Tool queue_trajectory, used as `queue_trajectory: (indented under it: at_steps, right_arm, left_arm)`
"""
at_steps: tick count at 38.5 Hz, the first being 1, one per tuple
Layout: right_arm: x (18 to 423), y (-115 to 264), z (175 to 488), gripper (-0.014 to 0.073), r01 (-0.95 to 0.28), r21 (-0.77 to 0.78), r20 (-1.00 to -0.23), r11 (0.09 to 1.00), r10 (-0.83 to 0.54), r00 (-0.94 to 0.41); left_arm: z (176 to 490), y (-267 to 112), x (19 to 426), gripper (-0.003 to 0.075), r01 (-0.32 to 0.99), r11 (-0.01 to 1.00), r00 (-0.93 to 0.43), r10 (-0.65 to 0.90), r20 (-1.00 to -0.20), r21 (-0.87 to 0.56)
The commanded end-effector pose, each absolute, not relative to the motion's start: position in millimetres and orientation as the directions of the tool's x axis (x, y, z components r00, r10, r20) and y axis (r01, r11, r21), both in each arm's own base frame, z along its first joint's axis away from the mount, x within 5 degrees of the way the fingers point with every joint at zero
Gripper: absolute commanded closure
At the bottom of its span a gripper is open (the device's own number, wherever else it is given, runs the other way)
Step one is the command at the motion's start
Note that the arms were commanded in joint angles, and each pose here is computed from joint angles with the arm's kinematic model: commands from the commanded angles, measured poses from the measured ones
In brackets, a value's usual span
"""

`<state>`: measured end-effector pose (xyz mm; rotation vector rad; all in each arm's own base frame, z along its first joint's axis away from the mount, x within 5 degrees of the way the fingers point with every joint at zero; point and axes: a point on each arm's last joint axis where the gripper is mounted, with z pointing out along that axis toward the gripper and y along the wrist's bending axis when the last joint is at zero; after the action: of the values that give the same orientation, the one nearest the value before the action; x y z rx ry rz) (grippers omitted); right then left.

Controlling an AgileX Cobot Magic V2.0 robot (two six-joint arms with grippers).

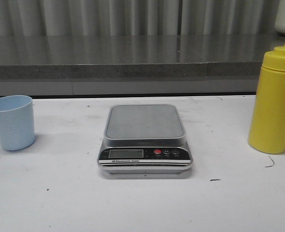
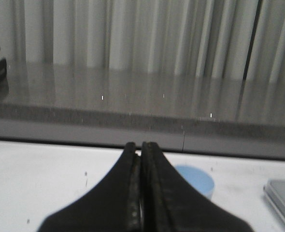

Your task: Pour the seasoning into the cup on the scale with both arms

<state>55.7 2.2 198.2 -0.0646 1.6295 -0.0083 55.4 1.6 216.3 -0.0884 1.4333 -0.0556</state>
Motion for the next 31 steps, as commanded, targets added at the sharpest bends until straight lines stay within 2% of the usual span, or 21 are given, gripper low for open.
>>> queue_trajectory:
  at_steps: [1,6,12,16,27,29,31]
  right_arm:
    - [48,1,238,0.0697,-0.020,-0.055,-0.988,0.998,-0.052,0.144]
    - [41,2,265,0.0697,-0.021,-0.054,-0.983,0.998,-0.050,0.176]
    - [45,2,291,0.0697,-0.037,-0.032,-0.999,0.999,-0.030,0.044]
    - [57,3,303,0.0697,-0.042,-0.031,-0.999,0.999,-0.033,-0.039]
    - [73,3,303,0.0692,-0.044,-0.029,-0.994,0.999,-0.034,-0.105]
    - [73,3,304,0.0664,-0.043,-0.030,-0.994,0.999,-0.034,-0.103]
    - [73,3,304,0.0599,-0.043,-0.030,-0.994,0.999,-0.034,-0.103]
  left_arm:
    - [239,2,49,0.0740,-0.004,0.994,0.322,-0.099,-0.942,-0.106]
    - [269,2,44,0.0740,0.000,0.994,0.304,-0.100,-0.947,-0.105]
    - [292,1,54,0.0740,-0.013,0.994,0.061,-0.106,-0.992,-0.107]
    - [302,1,67,0.0740,-0.021,0.994,-0.047,-0.109,-0.993,-0.108]
    - [309,1,76,0.0739,-0.023,0.994,-0.060,-0.109,-0.992,-0.108]
    - [309,1,76,0.0727,-0.023,0.994,-0.060,-0.109,-0.992,-0.108]
    - [309,1,76,0.0684,-0.023,0.994,-0.060,-0.109,-0.992,-0.108]
